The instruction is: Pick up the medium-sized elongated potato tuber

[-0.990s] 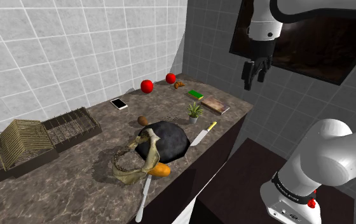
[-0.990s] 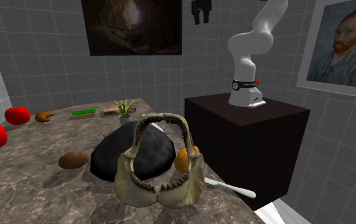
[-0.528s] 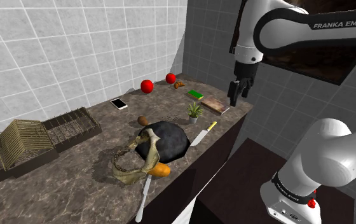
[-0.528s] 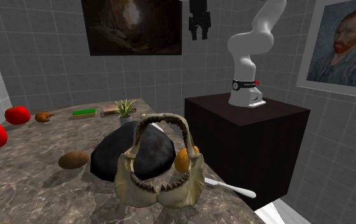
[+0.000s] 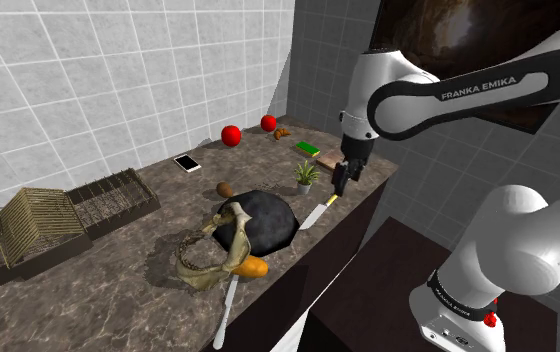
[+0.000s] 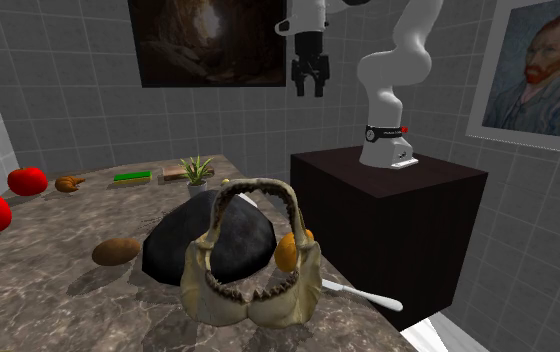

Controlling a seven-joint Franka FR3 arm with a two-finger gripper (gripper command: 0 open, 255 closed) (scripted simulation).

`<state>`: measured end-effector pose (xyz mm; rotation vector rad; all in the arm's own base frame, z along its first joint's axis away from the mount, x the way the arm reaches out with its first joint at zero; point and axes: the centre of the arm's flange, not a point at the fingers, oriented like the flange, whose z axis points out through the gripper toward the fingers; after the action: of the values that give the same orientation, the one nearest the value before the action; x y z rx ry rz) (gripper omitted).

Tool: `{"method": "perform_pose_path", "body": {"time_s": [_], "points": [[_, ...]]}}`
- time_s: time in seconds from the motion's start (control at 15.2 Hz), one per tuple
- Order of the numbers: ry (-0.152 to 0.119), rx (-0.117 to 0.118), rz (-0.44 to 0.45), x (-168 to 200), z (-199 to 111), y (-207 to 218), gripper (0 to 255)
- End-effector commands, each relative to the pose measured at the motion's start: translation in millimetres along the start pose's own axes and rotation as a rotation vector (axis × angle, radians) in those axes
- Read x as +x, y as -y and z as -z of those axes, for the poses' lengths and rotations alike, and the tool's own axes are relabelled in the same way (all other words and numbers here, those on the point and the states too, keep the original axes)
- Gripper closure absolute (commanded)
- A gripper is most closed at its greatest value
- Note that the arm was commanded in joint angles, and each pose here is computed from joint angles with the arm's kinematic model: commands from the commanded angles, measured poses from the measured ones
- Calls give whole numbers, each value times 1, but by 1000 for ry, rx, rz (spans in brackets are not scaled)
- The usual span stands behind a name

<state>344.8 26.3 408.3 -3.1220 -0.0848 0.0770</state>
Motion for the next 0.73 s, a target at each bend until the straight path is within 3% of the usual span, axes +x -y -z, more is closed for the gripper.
{"method": "perform_pose_path", "body": {"time_s": [0.0, 0.66], "points": [[-19, 11, 22, 9, -23, 11, 0], [-95, 60, 134, 53, -128, 62, 0]]}}
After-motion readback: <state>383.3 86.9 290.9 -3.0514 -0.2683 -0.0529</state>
